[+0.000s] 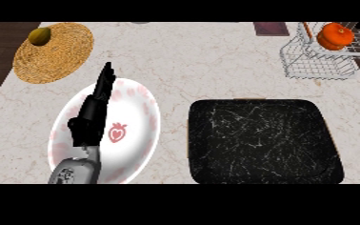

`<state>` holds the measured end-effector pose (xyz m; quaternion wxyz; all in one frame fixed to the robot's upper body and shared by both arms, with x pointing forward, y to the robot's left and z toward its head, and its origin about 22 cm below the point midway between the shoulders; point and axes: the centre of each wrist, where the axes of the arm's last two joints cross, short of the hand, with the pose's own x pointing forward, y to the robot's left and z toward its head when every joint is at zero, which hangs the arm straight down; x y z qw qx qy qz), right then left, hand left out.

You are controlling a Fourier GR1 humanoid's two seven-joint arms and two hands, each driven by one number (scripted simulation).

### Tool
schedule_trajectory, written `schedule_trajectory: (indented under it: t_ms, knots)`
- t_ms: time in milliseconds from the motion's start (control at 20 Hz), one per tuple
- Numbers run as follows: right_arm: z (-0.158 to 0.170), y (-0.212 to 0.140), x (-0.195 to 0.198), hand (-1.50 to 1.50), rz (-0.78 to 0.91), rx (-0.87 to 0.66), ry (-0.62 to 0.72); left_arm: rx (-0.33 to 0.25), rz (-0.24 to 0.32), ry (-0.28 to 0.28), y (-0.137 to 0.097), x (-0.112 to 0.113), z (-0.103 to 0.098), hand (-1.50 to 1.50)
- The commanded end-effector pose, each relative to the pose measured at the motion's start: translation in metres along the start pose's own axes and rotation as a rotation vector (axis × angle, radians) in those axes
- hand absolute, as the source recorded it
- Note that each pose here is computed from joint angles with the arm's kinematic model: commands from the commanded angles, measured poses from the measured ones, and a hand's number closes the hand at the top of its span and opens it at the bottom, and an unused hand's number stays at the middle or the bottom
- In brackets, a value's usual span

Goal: Pick the squash from the tray and place it in the tiered basket

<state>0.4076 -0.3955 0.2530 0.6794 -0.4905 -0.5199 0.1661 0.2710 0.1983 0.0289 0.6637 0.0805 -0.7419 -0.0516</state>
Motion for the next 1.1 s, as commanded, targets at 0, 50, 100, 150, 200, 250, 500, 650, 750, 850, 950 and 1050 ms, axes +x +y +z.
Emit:
schedule_trajectory:
  t_ms: [0,50,100,150,200,250,500,650,750,850,950,1050]
  knots:
    - [-0.003,-0.01,-0.01,-1.5,-0.191,-0.077,0.014,-0.002,-0.004,0.005,0.017,-0.013,-0.002,0.0]
    - [-0.004,-0.016,-0.025,-1.5,-0.231,-0.134,0.018,0.004,0.0,0.008,0.01,-0.002,-0.004,0.0]
    - [-0.004,-0.03,-0.033,-1.5,-0.263,-0.153,0.041,0.012,0.003,-0.002,-0.007,0.007,0.0,0.0]
    - [0.0,-0.037,-0.037,-1.5,-0.314,-0.183,0.048,0.021,-0.005,0.025,0.011,-0.009,0.001,0.0]
    - [-0.003,-0.054,-0.039,-1.5,-0.3,-0.212,0.095,0.003,0.003,0.005,0.001,-0.003,0.005,0.0]
    - [0.0,-0.048,-0.038,-1.5,-0.316,-0.231,0.136,0.005,-0.007,0.01,0.017,0.0,-0.003,0.0]
    - [0.014,-0.103,-0.111,-1.5,-0.428,-0.257,0.235,0.016,0.005,0.014,0.011,-0.002,0.006,0.0]
    - [0.034,-0.128,-0.158,-1.5,-0.53,-0.294,0.221,0.029,-0.003,0.034,0.014,-0.004,0.005,0.0]
    - [0.046,-0.127,-0.181,-1.5,-0.528,-0.287,0.228,0.031,-0.012,0.01,-0.002,0.006,0.004,0.0]
    - [0.069,-0.145,-0.221,-1.5,-0.53,-0.293,0.215,0.039,-0.013,0.023,0.015,0.002,0.002,0.0]
    - [0.087,-0.146,-0.259,-1.5,-0.529,-0.272,0.226,0.043,-0.007,0.03,0.009,0.004,0.005,0.0]
    - [0.104,-0.158,-0.286,-1.5,-0.584,-0.263,0.191,0.039,-0.001,0.025,0.004,0.003,0.006,0.0]
